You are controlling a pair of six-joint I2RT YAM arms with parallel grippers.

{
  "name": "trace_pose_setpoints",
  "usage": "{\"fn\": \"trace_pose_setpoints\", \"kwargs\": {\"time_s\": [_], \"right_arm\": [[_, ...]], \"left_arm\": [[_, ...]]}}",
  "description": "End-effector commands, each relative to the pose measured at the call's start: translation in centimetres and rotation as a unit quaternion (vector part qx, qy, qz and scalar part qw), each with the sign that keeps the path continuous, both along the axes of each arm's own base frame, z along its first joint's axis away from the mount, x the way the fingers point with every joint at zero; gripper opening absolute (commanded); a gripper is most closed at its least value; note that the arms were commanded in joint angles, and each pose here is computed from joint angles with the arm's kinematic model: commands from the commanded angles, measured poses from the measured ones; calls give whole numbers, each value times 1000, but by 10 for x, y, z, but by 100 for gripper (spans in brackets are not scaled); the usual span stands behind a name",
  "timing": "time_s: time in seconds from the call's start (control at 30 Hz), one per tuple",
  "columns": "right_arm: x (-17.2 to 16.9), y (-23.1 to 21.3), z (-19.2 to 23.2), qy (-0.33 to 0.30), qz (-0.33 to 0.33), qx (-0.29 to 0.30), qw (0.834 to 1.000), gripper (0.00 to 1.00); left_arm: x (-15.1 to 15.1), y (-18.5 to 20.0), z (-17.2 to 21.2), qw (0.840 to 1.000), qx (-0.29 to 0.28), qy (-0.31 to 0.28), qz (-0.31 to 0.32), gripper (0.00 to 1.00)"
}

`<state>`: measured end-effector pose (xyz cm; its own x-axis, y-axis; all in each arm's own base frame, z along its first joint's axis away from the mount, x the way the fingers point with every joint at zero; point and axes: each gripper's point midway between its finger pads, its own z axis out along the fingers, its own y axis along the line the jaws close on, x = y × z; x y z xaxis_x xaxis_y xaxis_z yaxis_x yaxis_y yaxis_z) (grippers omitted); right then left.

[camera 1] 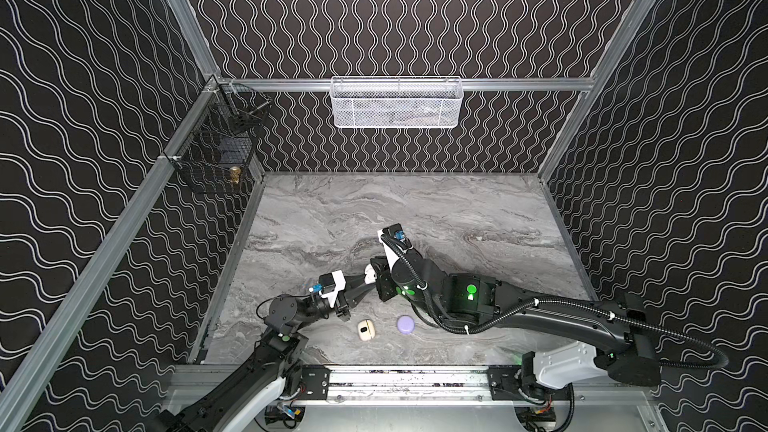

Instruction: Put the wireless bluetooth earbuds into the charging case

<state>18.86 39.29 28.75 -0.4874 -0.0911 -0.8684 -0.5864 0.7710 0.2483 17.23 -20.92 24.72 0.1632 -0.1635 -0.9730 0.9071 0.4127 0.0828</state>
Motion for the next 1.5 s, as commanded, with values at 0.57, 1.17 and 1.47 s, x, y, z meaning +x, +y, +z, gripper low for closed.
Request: {"fn": "trace_pose_setpoints", "kwargs": {"time_s": [0.57, 1.17, 1.47], "right_arm": [[-6, -14, -13, 13, 0, -27, 1000, 42], [67, -36, 14, 25, -30, 43, 998, 36], [59, -2, 4, 30, 105, 67, 992, 37]], "left_arm": [[0, 5, 21, 999, -21, -45, 18, 0], [-7, -2, 23, 998, -22, -48, -17, 0], [-6, -7, 22, 998, -25, -39, -40, 0]]}}
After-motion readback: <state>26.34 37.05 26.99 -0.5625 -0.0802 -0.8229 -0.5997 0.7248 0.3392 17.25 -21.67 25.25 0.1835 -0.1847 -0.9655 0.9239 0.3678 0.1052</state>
